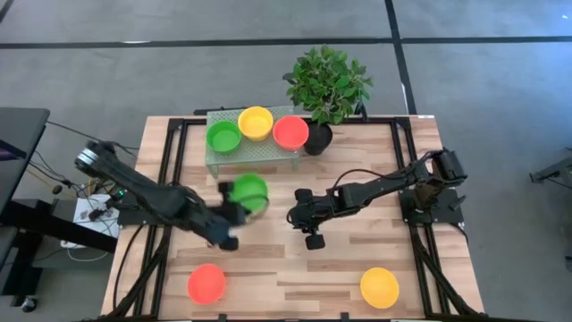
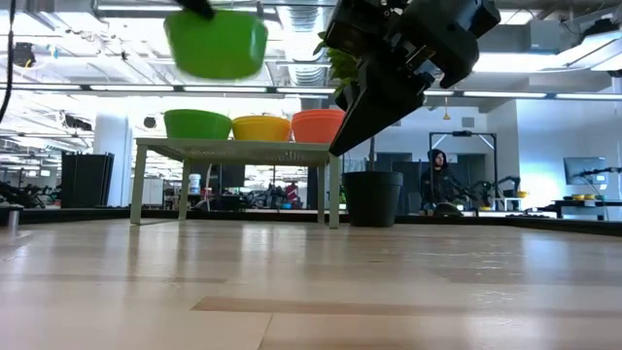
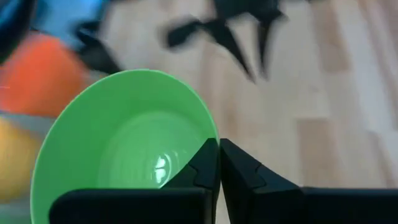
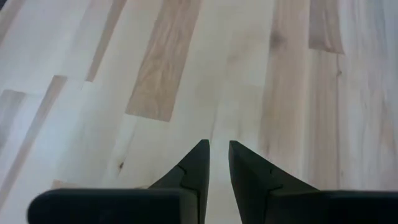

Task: Pick & Place Mini bowls
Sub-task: Stack the green bowl on top of the green bowl on the shelf

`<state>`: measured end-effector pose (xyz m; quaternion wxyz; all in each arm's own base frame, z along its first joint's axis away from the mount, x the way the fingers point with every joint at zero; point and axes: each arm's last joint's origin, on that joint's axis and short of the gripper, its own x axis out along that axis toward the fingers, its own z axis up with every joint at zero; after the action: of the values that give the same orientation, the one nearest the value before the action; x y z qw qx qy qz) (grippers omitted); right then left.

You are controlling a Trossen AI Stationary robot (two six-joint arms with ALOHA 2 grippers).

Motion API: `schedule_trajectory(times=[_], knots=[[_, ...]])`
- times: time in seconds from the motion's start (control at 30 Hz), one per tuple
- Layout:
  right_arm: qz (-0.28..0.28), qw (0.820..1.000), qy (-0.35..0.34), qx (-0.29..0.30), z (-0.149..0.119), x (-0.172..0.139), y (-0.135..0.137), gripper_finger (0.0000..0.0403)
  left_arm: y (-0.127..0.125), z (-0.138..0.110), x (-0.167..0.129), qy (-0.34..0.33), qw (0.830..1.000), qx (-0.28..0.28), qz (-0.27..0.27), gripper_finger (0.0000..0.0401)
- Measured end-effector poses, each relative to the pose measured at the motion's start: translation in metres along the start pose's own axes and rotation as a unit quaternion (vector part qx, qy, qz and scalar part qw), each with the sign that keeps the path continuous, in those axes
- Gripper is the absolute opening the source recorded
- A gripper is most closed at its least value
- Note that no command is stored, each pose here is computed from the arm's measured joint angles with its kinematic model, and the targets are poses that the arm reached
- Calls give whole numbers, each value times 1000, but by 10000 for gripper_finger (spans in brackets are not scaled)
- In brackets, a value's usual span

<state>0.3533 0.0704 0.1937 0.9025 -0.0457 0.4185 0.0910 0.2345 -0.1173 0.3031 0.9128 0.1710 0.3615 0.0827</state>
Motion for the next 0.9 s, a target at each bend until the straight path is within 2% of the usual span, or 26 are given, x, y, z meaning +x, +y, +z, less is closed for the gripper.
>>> schedule_trajectory(times=[0.1, 0.2, 0.3, 0.4, 0.63, 0.9], knots=[[-3, 1000, 0, 3, 0, 0, -3, 56, 33, 2, -25, -31, 999, -3, 42, 10], [-4, 1000, 0, 4, 0, 0, -4, 56, 69, -3, -45, -54, 995, -36, 78, 10], [-5, 1000, -2, 6, 0, 0, -6, 56, 102, -11, -56, -56, 989, -63, 120, 12], [-6, 1000, -5, 6, 1, 0, -6, 56, 127, -20, -59, -44, 987, -79, 135, 10], [-6, 1000, -7, 6, 1, 0, -6, 56, 163, -34, -33, 38, 986, -103, 126, 11], [-6, 1000, -7, 7, 1, 0, -6, 56, 180, -42, 7, 122, 977, -128, 118, 13]])
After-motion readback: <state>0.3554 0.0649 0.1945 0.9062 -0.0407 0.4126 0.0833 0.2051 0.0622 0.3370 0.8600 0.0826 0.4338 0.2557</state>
